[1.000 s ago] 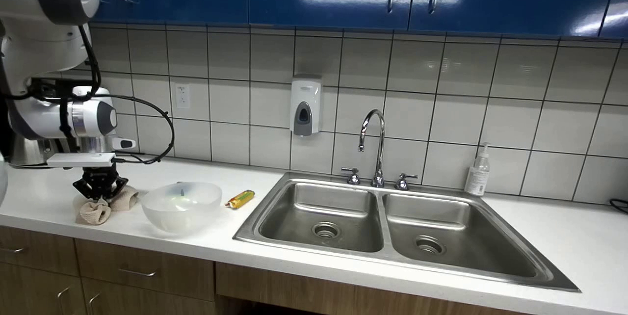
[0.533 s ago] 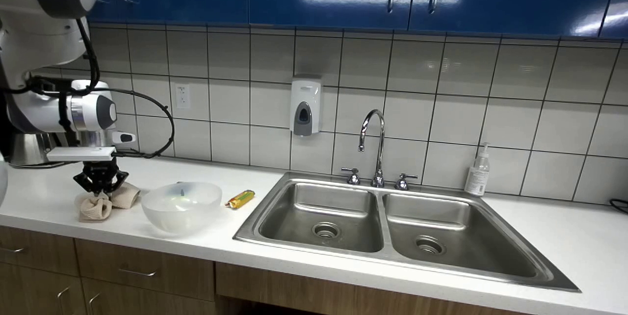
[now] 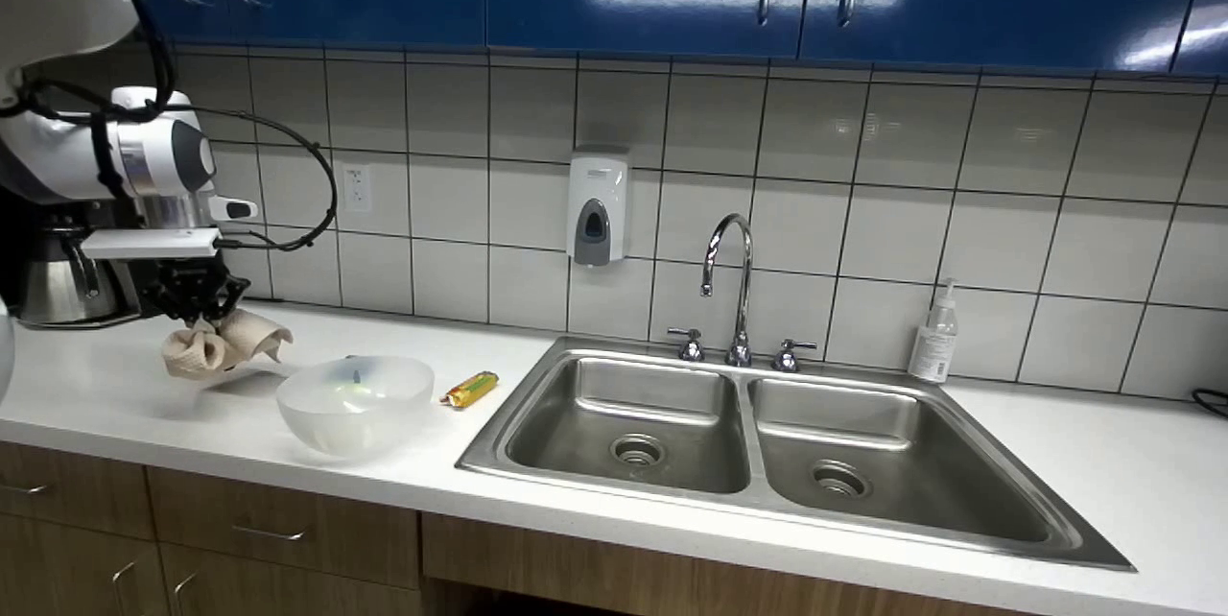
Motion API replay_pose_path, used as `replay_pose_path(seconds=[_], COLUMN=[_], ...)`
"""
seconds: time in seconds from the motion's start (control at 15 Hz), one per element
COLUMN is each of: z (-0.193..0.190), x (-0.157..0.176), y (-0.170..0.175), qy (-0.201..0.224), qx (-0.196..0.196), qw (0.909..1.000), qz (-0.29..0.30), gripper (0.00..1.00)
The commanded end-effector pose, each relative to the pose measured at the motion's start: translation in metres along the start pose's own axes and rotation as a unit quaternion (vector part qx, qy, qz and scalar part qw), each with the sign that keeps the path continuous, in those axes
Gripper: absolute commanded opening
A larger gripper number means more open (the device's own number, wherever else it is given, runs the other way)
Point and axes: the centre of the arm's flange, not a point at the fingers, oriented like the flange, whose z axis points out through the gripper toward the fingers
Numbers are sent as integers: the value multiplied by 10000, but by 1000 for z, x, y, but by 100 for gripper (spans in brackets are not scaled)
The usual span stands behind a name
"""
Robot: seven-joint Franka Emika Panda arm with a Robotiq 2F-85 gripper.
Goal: Put the towel in the bowl.
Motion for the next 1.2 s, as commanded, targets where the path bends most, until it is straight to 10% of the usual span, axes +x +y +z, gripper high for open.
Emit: replay_pose_path(seconds=[0.0, 1.13], z=[-49, -97], x=[-29, -124], y=[8, 113], qy=[267, 282], qx=[-249, -892], qw=[9993, 9926], qz=[-70, 778], gripper=[2, 2])
